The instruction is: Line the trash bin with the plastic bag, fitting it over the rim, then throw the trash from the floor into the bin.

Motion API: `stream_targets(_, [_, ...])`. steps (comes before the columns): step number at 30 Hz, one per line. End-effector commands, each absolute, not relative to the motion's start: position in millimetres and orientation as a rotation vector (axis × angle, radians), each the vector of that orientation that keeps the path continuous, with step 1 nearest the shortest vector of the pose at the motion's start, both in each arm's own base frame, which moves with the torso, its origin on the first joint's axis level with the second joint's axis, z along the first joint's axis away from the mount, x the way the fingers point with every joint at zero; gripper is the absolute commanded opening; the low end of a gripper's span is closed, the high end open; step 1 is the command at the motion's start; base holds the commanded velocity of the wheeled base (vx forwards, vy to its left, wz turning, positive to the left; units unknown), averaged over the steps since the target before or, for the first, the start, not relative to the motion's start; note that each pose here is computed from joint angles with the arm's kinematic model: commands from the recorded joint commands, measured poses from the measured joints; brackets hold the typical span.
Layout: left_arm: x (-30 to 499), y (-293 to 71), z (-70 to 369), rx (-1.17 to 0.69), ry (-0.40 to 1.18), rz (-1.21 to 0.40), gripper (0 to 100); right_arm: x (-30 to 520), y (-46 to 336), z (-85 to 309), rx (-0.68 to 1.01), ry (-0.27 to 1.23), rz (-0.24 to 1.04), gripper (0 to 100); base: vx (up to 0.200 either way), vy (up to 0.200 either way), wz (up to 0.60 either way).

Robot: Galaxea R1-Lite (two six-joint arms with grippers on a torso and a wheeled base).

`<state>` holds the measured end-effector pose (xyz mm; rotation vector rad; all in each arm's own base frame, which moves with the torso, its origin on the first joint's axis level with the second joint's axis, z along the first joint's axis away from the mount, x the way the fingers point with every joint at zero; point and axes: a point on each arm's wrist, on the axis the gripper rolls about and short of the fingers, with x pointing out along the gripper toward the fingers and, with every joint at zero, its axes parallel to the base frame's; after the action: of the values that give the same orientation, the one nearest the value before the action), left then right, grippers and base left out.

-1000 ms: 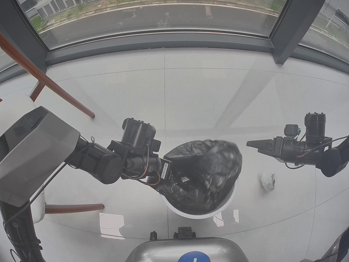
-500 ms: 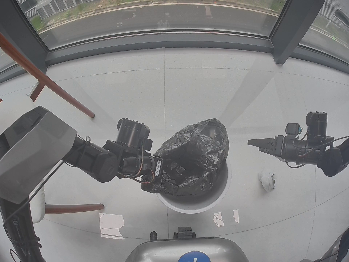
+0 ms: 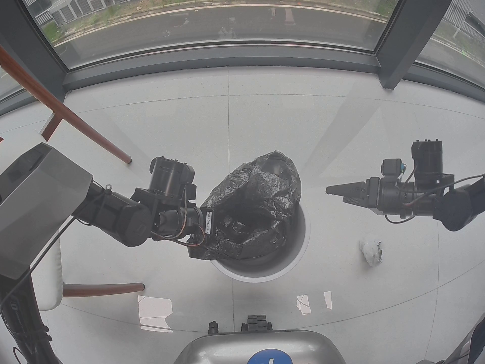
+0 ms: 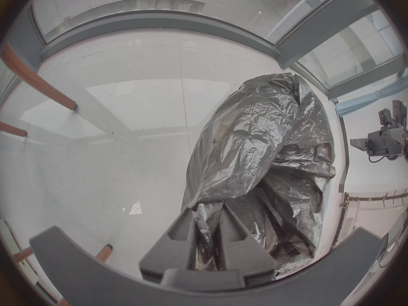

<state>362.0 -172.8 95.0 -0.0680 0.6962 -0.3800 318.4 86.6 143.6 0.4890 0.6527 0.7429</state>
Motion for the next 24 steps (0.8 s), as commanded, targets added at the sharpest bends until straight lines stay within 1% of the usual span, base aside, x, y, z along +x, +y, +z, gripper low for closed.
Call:
stream_targets(1, [351, -167, 109, -0.1, 0.68, -0.368, 0, 324, 117, 169, 0.465, 0.635, 0.834, 100, 0.0, 0.0, 0.0])
stream_targets(9, [352, -163, 115, -0.104, 0.658, -0.337, 0, 315, 146, 162, 0.448, 0.696, 0.908, 100, 0.0, 0.0, 0.0])
stream_targets(17, [352, -162, 112, -0.103, 0.661, -0.327, 0, 309, 162, 143, 0.463, 0.782, 0.919, 100, 0.0, 0.0, 0.0])
stream_targets(24, [353, -163, 111, -0.106, 0.664, -0.322, 0, 317, 171, 123, 0.459, 0.828, 0.918, 100, 0.0, 0.0, 0.0])
